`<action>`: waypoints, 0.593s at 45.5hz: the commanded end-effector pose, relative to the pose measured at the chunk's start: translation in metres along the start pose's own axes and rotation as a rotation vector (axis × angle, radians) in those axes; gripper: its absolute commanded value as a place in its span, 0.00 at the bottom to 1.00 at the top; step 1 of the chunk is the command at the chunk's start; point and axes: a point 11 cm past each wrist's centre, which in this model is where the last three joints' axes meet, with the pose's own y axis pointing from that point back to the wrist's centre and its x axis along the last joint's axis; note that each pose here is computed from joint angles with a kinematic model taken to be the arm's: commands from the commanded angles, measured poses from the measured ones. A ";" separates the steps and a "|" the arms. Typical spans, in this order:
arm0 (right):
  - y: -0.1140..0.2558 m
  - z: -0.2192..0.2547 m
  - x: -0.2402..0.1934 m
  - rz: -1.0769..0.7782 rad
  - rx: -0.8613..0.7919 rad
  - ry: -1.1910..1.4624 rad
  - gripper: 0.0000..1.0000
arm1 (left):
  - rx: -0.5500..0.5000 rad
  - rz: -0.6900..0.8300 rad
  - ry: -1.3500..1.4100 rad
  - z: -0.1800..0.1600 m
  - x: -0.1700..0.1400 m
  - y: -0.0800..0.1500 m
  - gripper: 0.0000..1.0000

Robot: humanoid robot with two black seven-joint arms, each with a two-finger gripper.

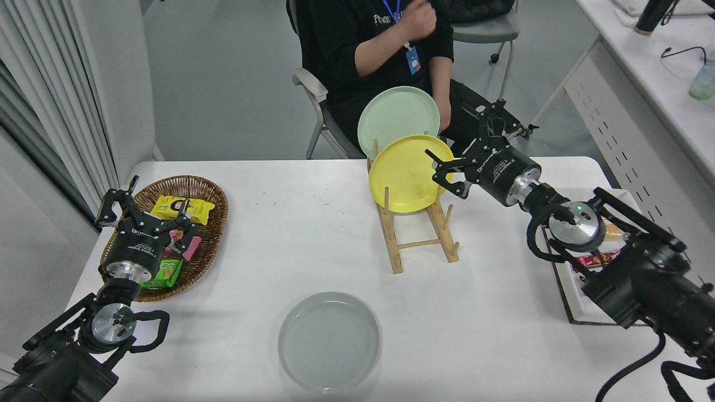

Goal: Place the plate on the table

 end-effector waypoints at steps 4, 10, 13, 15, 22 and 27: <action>0.023 -0.013 0.046 0.086 0.029 0.011 1.00 | 0.000 0.000 0.000 0.000 0.000 0.000 0.98; 0.031 -0.014 0.064 0.111 0.037 0.006 1.00 | 0.000 0.000 0.000 0.000 0.000 0.000 0.98; 0.034 -0.017 0.073 0.136 0.054 -0.010 1.00 | 0.000 0.000 0.000 0.000 0.000 0.000 0.98; 0.038 -0.015 0.080 0.154 0.064 -0.022 1.00 | 0.001 0.001 0.000 0.000 0.000 0.000 0.98; 0.042 -0.010 0.098 0.208 0.077 -0.037 1.00 | 0.001 0.001 0.000 0.000 0.000 0.000 0.98; 0.045 -0.009 0.108 0.235 0.080 -0.041 1.00 | 0.000 0.000 0.000 0.000 0.000 0.000 0.98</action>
